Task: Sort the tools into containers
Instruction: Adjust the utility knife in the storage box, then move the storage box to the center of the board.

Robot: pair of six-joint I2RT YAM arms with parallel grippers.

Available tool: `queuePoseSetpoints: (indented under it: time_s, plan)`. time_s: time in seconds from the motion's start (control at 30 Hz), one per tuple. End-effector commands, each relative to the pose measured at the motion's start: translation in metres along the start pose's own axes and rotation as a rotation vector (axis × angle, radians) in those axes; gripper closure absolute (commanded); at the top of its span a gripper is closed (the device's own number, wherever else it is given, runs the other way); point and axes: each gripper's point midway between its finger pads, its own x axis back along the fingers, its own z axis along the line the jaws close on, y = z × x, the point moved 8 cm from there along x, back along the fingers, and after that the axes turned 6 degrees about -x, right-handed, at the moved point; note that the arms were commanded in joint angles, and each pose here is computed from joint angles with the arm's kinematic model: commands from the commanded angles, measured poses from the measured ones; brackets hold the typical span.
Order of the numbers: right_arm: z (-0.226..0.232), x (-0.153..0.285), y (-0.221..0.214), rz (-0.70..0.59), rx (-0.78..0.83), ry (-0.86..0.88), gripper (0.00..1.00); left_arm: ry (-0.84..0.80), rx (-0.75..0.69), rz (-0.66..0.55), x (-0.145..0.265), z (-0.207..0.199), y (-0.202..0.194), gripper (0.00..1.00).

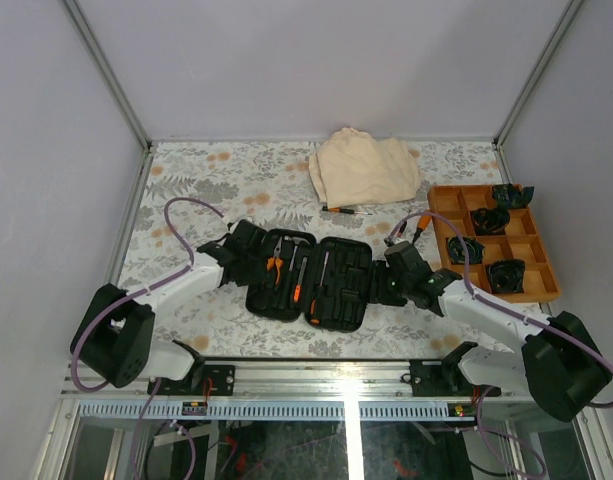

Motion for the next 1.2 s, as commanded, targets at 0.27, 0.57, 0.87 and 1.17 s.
queuePoseSetpoints:
  time_s: [0.27,0.57,0.87,1.17]
  plan:
    - [0.020,-0.018,0.032,-0.067,0.073,-0.019,0.72,-0.035,0.001,0.015,0.000,-0.004,-0.015,0.66]
    - [0.027,-0.022,0.053,-0.097,0.159,-0.083,0.74,-0.040,-0.057,-0.007,0.012,-0.027,-0.023,0.66]
    - [0.026,-0.016,0.052,-0.115,0.165,-0.078,0.70,-0.135,-0.114,-0.105,0.019,-0.060,0.017,0.71]
    - [0.026,-0.019,0.050,-0.106,0.158,-0.066,0.75,-0.227,-0.191,-0.089,-0.005,-0.084,0.026,0.84]
